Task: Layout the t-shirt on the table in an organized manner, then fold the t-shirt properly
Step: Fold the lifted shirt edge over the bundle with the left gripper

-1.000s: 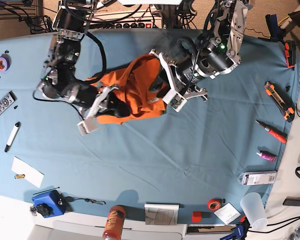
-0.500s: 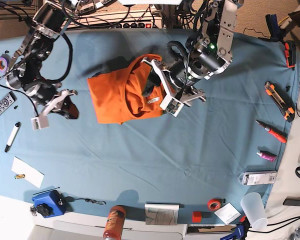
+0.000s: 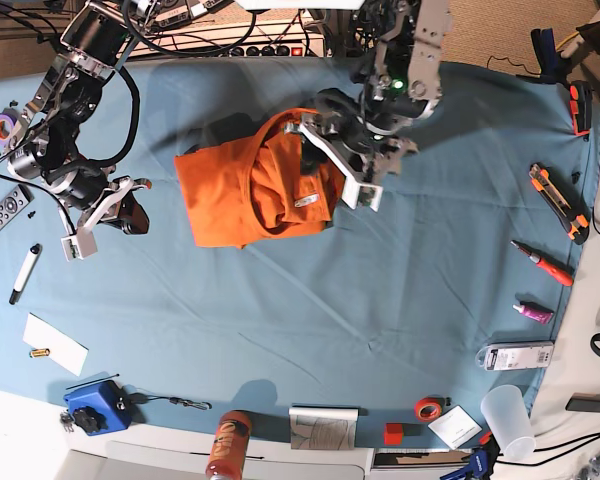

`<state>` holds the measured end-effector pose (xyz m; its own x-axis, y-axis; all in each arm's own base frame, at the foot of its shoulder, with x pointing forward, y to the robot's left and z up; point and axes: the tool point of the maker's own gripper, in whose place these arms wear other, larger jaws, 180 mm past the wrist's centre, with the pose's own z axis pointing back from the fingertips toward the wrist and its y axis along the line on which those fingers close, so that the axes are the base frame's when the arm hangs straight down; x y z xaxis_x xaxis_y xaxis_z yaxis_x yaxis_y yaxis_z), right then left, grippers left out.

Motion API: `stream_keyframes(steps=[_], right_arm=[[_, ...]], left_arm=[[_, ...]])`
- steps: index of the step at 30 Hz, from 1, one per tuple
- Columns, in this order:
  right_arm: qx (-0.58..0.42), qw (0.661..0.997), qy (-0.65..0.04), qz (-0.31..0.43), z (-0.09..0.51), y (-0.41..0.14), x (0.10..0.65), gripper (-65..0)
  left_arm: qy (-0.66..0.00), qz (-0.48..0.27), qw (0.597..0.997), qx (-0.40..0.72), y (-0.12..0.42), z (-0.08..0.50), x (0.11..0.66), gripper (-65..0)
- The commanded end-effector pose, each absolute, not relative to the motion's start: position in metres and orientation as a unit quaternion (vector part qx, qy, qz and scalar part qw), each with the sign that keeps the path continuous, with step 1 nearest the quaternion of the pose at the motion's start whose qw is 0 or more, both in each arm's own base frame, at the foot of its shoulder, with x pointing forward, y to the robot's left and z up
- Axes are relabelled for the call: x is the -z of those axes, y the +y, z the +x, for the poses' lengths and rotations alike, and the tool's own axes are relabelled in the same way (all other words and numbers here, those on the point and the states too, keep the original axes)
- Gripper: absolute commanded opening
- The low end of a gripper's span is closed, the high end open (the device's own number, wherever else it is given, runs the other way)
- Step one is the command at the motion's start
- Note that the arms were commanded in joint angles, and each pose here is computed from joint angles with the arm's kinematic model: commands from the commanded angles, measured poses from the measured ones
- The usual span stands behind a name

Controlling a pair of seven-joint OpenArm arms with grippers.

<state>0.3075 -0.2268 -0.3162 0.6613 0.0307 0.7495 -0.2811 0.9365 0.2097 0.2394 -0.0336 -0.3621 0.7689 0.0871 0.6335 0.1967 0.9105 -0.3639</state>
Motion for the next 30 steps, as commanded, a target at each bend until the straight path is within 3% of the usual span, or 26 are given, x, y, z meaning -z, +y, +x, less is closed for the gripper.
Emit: stream_keyframes(steps=[1,11,13,18,23,26,30], right_arm=[[-0.095,0.885,-0.43,0.149,0.317,-0.231,0.298,-65.0],[-0.108,0.893,-0.421,0.118,0.314,-0.253,0.293,-65.0],[-0.109,0.894,-0.418,0.116,0.313,-0.254,0.294,-65.0],[-0.107,0.901,-0.403,0.118,0.303,-0.254,0.304,-65.0],[-0.106,0.904,-0.396,0.118,0.298,-0.254,0.309,-65.0],[-0.106,0.903,-0.398,0.118,0.299,-0.254,0.308,-65.0],[-0.101,0.894,-0.428,0.092,0.308,-0.263,0.301,-65.0]], left_arm=[[-0.349,-0.226,0.909,0.025,-0.044,0.247,0.355,-25.0],[-0.301,-0.285,0.91,0.004,-0.08,0.251,0.371,-25.3],[-0.298,-0.287,0.91,-0.004,-0.081,0.254,0.372,-29.3],[-0.304,-0.303,0.903,-0.025,-0.085,0.269,0.368,-49.6],[-0.328,-0.308,0.893,-0.01,-0.087,0.283,0.355,-54.3],[-0.34,-0.319,0.884,0.022,-0.094,0.285,0.347,-65.0],[-0.308,-0.33,0.89,0.069,-0.103,0.27,0.353,-65.0]])
